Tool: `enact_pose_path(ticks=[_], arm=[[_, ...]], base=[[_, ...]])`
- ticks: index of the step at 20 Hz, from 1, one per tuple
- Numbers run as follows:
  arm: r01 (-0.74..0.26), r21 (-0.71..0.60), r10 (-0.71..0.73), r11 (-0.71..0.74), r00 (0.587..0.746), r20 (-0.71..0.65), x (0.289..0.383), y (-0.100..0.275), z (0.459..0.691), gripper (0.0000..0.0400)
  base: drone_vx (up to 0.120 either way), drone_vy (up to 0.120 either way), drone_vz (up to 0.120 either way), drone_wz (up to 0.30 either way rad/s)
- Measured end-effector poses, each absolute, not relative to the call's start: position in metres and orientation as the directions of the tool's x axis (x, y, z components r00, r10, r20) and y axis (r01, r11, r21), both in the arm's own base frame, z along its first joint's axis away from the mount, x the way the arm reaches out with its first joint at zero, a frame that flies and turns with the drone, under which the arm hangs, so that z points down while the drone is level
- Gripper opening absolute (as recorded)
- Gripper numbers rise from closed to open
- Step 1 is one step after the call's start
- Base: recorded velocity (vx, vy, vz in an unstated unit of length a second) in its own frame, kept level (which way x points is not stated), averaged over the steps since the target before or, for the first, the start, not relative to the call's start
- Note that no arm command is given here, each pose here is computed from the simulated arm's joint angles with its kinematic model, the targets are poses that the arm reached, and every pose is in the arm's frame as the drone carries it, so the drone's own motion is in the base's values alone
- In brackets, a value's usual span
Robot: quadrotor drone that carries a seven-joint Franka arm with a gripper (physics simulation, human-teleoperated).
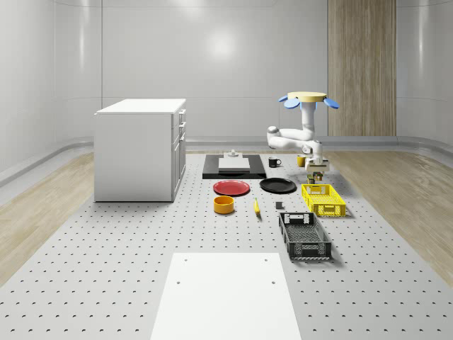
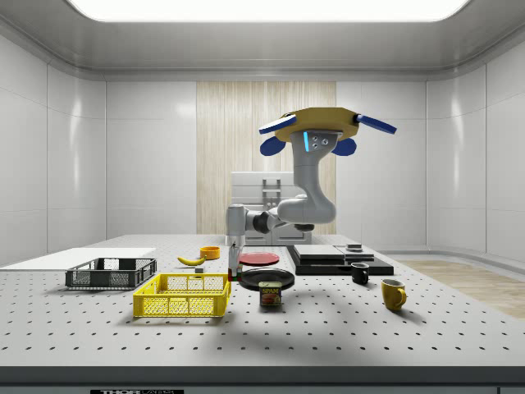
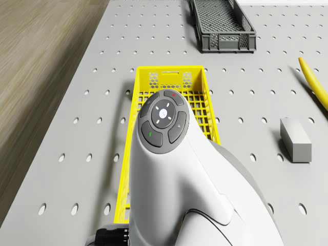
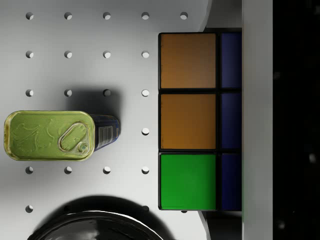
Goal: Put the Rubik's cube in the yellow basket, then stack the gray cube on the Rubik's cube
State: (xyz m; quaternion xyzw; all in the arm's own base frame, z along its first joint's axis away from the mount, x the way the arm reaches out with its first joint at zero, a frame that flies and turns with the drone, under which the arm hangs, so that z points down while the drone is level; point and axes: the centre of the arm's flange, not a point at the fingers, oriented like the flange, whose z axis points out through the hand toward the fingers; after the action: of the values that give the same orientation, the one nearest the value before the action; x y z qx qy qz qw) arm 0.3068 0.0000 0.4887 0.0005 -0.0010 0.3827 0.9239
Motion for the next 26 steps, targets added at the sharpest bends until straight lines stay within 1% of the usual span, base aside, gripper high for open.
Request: enact_pose_path(ticks=[14,21,23,26], arm=[[-0.707,0.000,0.707,0.707,0.707,0.002,0.3068,0.0000,0.4887,0.0325],[-0.707,0.000,0.707,0.707,0.707,0.002,0.3068,0.0000,0.4887,0.0325],[-0.707,0.000,0.707,0.707,0.707,0.002,0.3068,0.0000,0.4887,0.0325],[-0.707,0.000,0.707,0.707,0.707,0.002,0.3068,0.0000,0.4935,0.0325]], base=[[0.120,0.000,0.000,0.000],[0.120,0.000,-0.114,0.000],[0.120,0.000,0.000,0.000],[0.000,0.000,0.000,0.000]])
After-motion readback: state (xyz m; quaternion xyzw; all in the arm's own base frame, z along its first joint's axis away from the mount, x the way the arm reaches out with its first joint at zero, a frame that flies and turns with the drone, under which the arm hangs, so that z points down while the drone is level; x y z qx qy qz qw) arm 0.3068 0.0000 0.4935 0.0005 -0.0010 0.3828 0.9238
